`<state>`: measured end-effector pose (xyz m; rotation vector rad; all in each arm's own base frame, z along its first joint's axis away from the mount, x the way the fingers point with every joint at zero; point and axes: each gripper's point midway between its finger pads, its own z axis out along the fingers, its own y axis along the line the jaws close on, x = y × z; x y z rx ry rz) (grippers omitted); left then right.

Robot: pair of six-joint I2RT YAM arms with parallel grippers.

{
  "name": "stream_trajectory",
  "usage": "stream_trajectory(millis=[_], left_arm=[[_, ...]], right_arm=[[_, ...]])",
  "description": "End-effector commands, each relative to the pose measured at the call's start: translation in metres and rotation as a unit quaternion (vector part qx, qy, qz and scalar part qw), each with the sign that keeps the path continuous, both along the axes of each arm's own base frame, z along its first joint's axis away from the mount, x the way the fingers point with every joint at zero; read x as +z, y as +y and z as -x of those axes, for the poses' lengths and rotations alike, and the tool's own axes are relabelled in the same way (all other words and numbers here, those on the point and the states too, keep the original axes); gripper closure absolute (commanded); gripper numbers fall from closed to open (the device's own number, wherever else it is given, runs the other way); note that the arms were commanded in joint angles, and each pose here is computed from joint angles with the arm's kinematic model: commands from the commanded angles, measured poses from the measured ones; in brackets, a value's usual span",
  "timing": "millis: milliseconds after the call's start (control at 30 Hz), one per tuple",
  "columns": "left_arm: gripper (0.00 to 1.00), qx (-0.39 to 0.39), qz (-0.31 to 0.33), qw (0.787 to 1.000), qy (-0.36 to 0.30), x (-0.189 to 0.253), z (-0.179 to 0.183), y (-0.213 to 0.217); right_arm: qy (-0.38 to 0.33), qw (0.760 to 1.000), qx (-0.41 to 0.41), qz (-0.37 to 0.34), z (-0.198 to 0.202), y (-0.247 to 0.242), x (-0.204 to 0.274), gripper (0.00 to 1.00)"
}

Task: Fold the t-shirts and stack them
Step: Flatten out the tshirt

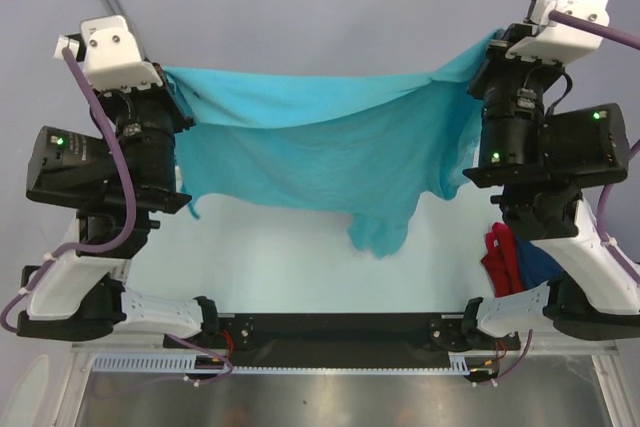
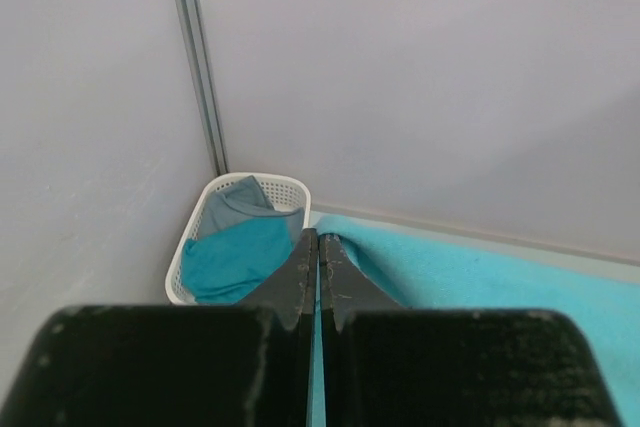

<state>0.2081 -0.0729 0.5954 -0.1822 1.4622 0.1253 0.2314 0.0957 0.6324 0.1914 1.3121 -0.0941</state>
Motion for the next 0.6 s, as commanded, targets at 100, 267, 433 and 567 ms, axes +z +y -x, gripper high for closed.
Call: stream_trajectory(millis=[100, 267, 433, 567], left_arm=[[1.00, -0.016, -0.004, 1.000, -0.015, 0.001, -0.013, -0.013], [1.00, -0.020, 0.000, 1.000, -0.011, -0.001, -0.010, -0.014], [1.00, -0.035, 0.004, 0.999, 0.000, -0.002, -0.001, -0.018], [1.00, -0.047, -0.003, 0.999, 0.012, -0.002, 0.008, -0.022]], right_arm=[[-0.011, 0.999, 0.031, 0.002, -0.012, 0.020, 0.002, 1.00], [0.001, 0.999, 0.032, 0.005, -0.004, 0.015, -0.001, 1.00], [0.003, 1.000, 0.027, -0.009, 0.013, 0.004, 0.004, 1.00], [0.012, 0.999, 0.036, -0.009, 0.024, 0.003, 0.004, 1.00]])
